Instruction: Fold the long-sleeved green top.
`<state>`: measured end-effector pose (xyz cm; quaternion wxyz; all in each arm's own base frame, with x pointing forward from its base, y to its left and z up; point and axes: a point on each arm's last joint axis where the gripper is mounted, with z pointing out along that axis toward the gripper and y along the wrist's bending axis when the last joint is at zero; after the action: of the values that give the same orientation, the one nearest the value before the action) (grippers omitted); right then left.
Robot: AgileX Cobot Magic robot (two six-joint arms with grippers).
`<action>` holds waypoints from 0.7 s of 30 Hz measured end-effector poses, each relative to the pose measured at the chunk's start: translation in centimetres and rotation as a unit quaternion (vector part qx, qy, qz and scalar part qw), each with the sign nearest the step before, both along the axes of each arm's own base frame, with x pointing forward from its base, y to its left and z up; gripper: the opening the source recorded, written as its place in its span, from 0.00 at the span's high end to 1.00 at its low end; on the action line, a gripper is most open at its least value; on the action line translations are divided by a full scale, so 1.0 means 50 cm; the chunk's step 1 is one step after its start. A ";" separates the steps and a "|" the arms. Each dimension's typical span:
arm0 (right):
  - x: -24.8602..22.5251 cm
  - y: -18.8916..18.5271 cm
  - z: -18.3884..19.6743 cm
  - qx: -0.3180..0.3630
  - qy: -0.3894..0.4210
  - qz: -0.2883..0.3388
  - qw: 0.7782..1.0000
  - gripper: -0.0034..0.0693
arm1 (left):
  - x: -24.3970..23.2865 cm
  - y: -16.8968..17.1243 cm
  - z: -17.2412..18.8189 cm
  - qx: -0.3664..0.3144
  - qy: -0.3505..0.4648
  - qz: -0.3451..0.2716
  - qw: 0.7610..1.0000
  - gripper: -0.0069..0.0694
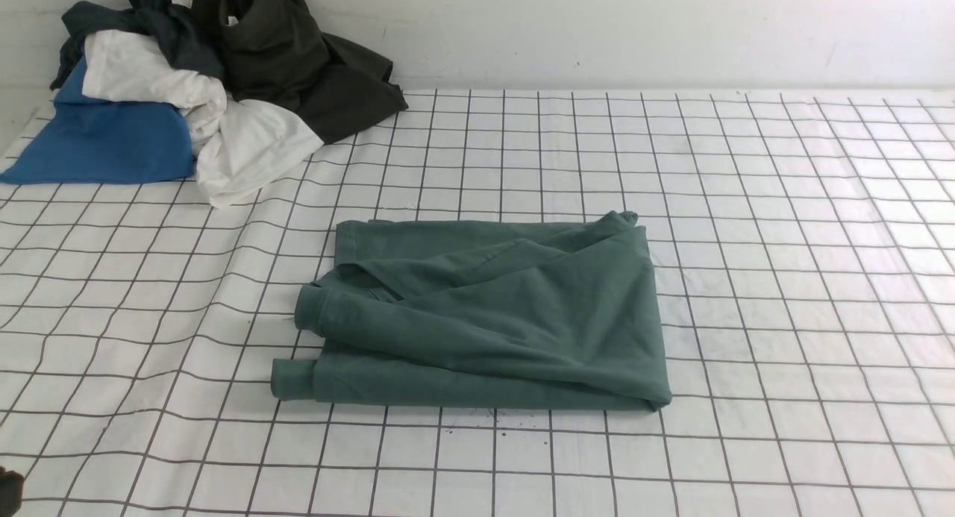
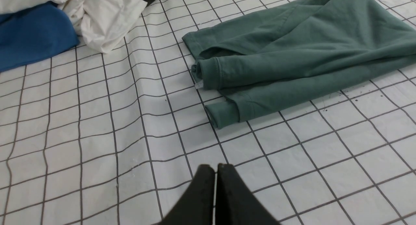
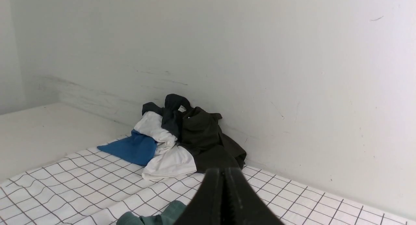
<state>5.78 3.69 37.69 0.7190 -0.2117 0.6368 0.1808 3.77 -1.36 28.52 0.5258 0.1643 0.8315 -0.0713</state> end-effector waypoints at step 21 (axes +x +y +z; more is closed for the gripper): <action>-0.015 -0.029 -0.094 -0.015 -0.004 -0.070 0.997 0.97 | 0.000 0.000 0.000 0.000 0.000 0.000 1.000 0.92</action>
<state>5.02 2.25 32.96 0.7291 -0.1779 0.6499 0.1196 3.77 -1.36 28.52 0.5259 0.1643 0.8315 -0.0712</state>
